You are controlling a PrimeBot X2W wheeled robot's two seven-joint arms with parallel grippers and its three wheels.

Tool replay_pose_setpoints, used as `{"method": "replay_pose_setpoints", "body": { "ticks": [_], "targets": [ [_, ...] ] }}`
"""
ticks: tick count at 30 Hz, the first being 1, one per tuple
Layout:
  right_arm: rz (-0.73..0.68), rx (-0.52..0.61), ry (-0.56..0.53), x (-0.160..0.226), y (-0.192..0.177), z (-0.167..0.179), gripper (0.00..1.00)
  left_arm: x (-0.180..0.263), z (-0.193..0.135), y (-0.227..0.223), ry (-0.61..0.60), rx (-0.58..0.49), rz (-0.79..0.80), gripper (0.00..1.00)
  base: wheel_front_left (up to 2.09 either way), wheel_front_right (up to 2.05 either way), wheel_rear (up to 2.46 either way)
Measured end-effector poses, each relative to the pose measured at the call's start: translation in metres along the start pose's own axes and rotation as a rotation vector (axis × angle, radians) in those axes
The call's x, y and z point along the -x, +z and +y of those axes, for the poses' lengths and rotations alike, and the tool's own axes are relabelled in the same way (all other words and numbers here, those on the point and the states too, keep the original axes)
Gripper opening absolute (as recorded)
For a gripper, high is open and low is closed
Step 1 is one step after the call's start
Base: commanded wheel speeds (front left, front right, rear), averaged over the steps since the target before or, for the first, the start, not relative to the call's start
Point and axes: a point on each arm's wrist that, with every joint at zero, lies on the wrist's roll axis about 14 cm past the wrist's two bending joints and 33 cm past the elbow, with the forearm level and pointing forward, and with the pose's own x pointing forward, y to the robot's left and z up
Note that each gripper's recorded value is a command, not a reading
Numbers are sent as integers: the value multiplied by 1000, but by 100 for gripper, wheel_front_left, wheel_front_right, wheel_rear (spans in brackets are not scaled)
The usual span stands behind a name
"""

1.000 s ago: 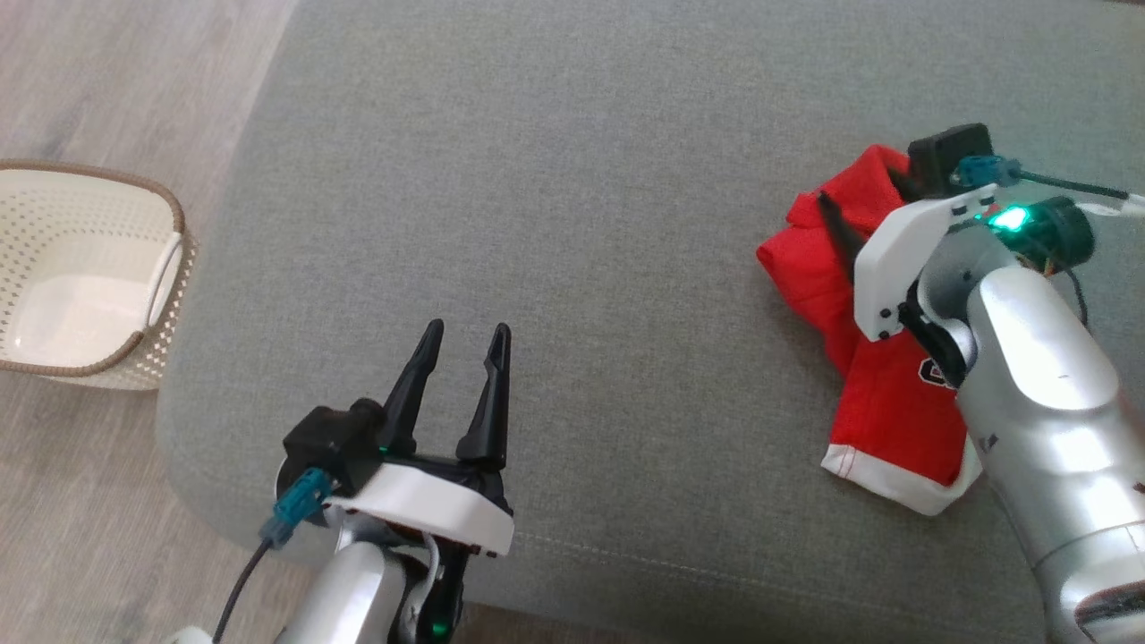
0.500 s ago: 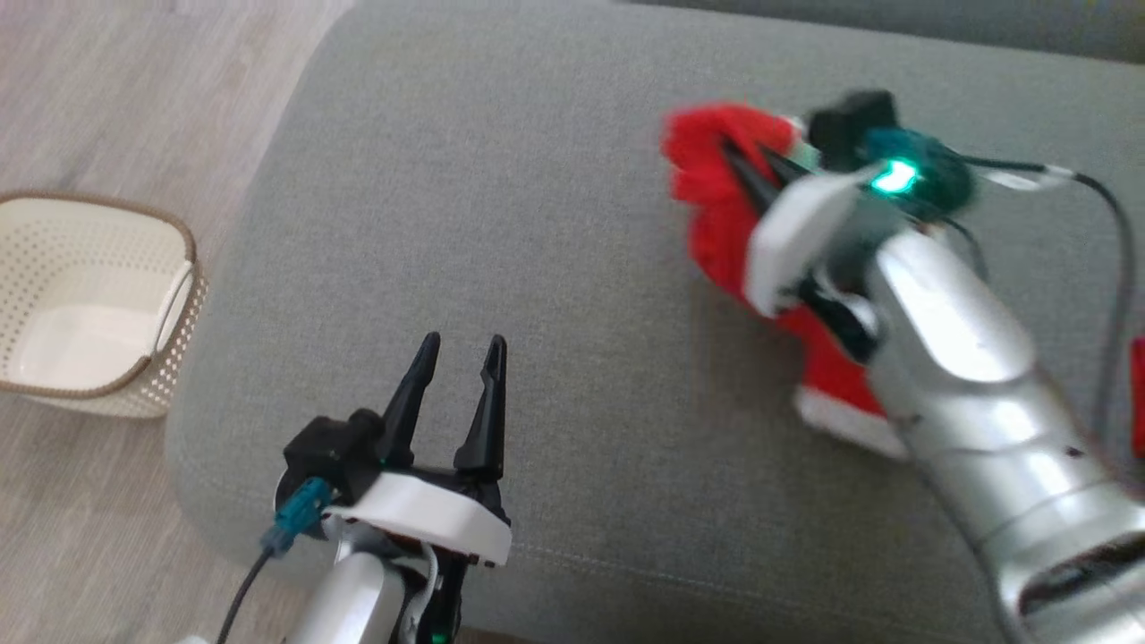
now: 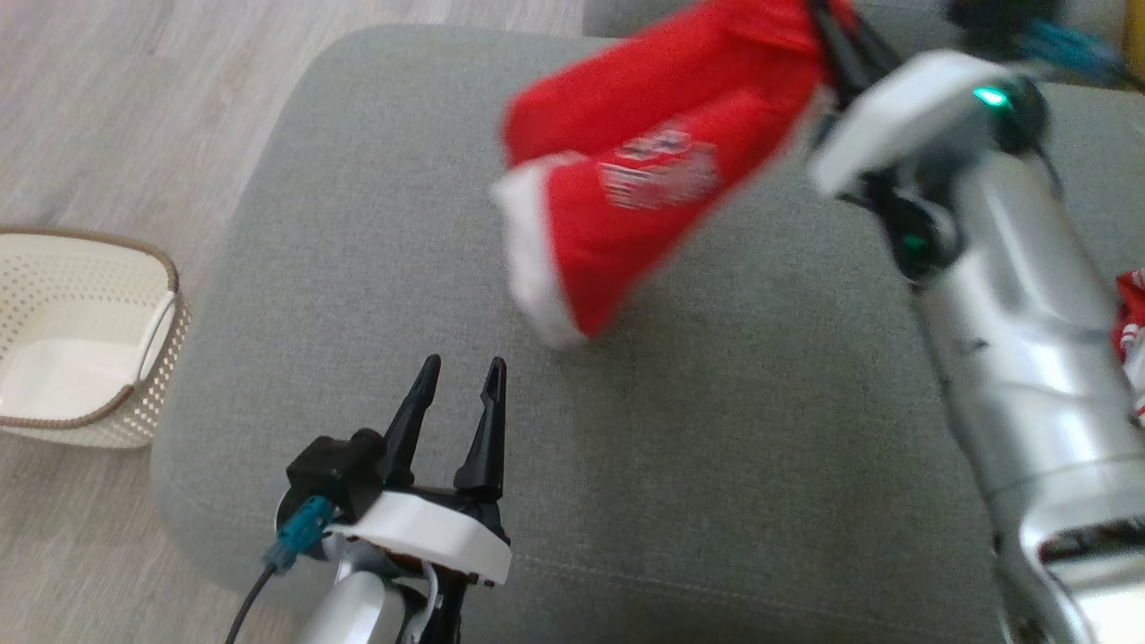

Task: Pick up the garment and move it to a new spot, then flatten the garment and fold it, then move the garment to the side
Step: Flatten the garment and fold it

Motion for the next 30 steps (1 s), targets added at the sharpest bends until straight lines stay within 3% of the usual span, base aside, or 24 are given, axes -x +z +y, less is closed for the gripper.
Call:
{"method": "replay_pose_setpoints", "body": {
  "ticks": [5,6,7,10,13,17,23,30],
  "targets": [
    [120,-151,-359,56,-65,-124,0,-2,3,-7,9,-1,23,100,0,0,0],
    [172,-136,-432,77,-82,-148,80,-2,2,-9,8,-1,28,100,0,0,0],
    [243,-100,-495,100,-101,-170,100,-3,2,-10,5,-1,33,100,0,0,0],
    [336,-48,-646,156,-126,-214,100,-6,-1,-15,-9,-8,47,100,0,0,0],
    [300,-45,-693,169,-123,-220,100,-9,-6,-18,-28,-9,56,100,0,0,0],
    [229,10,-640,155,-109,-198,100,-14,-15,-20,-58,-9,58,100,0,0,0],
    [68,125,-559,149,-60,-174,100,-21,-30,-16,-111,-9,42,100,0,0,0],
    [47,199,-520,217,-70,-143,100,-26,-49,-10,-164,21,24,100,0,0,0]
  ]
}}
